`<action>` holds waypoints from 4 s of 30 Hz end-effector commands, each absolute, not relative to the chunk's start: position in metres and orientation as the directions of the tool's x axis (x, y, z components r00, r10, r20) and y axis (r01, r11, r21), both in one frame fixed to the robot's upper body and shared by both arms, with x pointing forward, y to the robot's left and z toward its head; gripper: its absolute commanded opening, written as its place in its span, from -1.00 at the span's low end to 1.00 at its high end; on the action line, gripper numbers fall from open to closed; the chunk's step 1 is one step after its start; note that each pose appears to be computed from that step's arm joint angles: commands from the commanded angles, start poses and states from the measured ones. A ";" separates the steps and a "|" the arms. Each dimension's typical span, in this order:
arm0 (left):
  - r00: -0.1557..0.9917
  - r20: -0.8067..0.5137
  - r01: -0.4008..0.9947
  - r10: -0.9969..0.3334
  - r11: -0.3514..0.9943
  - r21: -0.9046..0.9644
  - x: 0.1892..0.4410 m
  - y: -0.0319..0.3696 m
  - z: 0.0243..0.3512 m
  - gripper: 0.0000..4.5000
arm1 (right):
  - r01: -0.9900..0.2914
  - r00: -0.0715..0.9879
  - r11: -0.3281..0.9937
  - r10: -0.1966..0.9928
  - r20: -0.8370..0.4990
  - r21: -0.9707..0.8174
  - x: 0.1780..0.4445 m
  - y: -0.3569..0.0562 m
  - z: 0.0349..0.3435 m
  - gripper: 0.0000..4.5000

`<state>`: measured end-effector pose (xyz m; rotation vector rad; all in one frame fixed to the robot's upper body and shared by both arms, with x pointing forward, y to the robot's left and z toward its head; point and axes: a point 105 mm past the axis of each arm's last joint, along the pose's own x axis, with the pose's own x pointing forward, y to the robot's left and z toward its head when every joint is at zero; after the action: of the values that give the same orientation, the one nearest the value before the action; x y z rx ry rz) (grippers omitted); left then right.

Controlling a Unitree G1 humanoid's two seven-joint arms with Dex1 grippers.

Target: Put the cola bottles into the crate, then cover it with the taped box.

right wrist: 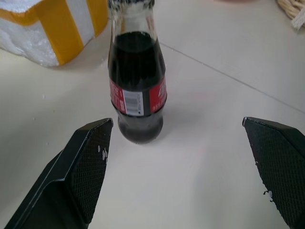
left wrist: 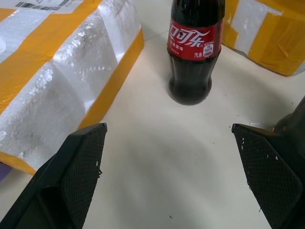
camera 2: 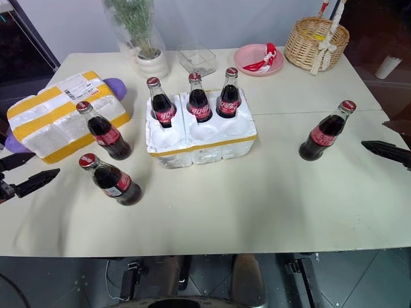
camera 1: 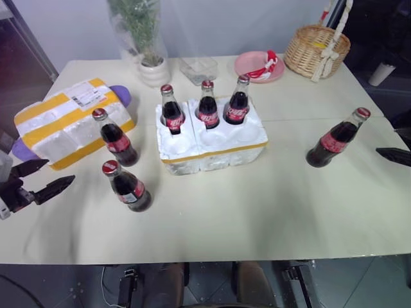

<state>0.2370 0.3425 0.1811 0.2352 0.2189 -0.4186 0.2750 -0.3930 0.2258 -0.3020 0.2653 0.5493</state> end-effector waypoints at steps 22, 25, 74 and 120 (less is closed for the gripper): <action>0.804 -0.196 0.587 -0.562 0.803 0.104 0.236 0.311 0.214 0.96 | -0.619 0.783 0.754 0.571 -0.247 -0.219 0.254 -0.373 0.280 1.00; 0.690 -0.305 0.705 -0.656 0.704 0.081 0.218 0.294 0.214 0.96 | -0.748 0.663 0.634 0.710 -0.236 -0.194 0.238 -0.334 0.305 1.00; 0.365 -0.123 0.925 -0.923 0.345 0.156 0.264 0.166 0.196 0.27 | -0.943 0.331 0.326 0.937 -0.114 -0.066 0.214 -0.196 0.305 1.00; 0.441 -0.254 0.893 -0.861 0.391 0.225 0.365 0.024 0.236 0.92 | -0.892 0.452 0.450 0.891 -0.036 -0.051 0.224 -0.200 0.281 1.00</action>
<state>0.3724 0.0286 0.2209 0.3001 0.1701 -1.0902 0.2248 -0.2014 0.2746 -0.0417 0.0447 1.1010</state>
